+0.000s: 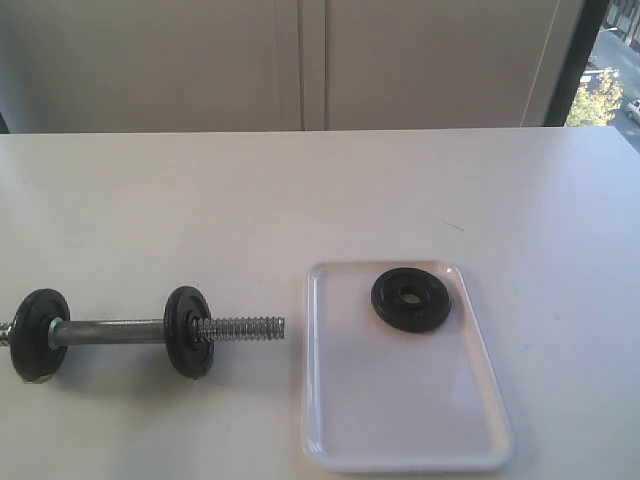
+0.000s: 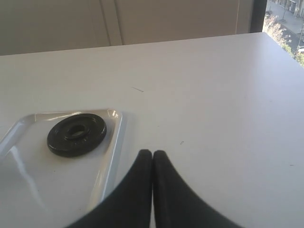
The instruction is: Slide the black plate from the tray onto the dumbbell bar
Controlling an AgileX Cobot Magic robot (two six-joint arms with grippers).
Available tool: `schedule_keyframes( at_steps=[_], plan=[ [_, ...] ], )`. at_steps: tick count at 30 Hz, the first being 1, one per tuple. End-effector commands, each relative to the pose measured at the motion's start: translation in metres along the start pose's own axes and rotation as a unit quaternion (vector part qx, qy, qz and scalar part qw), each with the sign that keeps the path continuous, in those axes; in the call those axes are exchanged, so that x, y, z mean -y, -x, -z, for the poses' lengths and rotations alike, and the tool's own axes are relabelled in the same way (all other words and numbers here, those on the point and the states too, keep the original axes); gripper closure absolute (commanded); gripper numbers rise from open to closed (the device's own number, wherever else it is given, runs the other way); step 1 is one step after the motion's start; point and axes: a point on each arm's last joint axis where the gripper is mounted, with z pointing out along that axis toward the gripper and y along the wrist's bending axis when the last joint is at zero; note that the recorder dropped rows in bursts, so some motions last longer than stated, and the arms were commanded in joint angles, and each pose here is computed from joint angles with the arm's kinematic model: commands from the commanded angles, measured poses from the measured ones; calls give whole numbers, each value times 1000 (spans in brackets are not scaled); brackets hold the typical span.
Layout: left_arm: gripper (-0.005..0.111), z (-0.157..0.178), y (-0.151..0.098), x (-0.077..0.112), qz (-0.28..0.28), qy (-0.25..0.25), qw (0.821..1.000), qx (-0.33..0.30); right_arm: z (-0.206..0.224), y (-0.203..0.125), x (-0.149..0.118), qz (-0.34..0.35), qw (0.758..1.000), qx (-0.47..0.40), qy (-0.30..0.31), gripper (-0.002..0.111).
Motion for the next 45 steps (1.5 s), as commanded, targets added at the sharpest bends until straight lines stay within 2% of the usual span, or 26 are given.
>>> schedule_keyframes(
  at_steps=[1, 4, 7, 9, 12, 15, 19, 23, 25, 26, 34, 37, 40, 45],
  plan=[
    [107, -34, -6, -6, -73, 33, 987, -138, 0, 1, 0, -3, 1000, 9, 4, 108],
    [107, -54, -12, -3, -138, 27, 964, -224, 0, 1, 0, -3, 1000, 9, 4, 108],
    [107, -70, -18, 12, -210, -23, 926, -313, 0, 1, -1, -3, 1000, 9, 6, 108],
    [107, -79, -19, 29, -242, -94, 895, -362, 0, 1, -1, -1, 1000, 8, 12, 108],
    [107, -89, -20, 57, -280, -225, 836, -415, 0, 1, -2, 0, 1000, 7, 18, 108],
    [107, -96, -19, 77, -312, -328, 778, -435, 0, 1, -2, 1, 1000, 7, 19, 108],
    [107, -103, -29, 91, -369, -401, 714, -439, 0, 1, -2, 5, 1000, 7, 18, 108],
    [107, -104, -41, 102, -442, -475, 638, -415, 0, 1, -1, 18, 1000, 11, 14, 108],
    [107, -104, -46, 105, -461, -498, 614, -404, 0, 2, -1, 33, 999, 15, 10, 108],
    [107, -105, -47, 106, -462, -505, 609, -401, 0, 3, 0, 41, 999, 18, 8, 108],
    [107, -109, -50, 108, -461, -503, 614, -396, 1, 9, 2, 118, 992, 51, -9, 108],
    [105, -108, -51, 108, -460, -504, 613, -398, 1, 11, 1, 123, 990, 64, -7, 108],
    [92, -107, -55, 107, -466, -508, 608, -394, 1, 12, 1, 123, 990, 69, -6, 108],
    [55, -106, -61, 107, -481, -516, 597, -382, 1, 13, 1, 124, 990, 74, -5, 108]
  ],
)
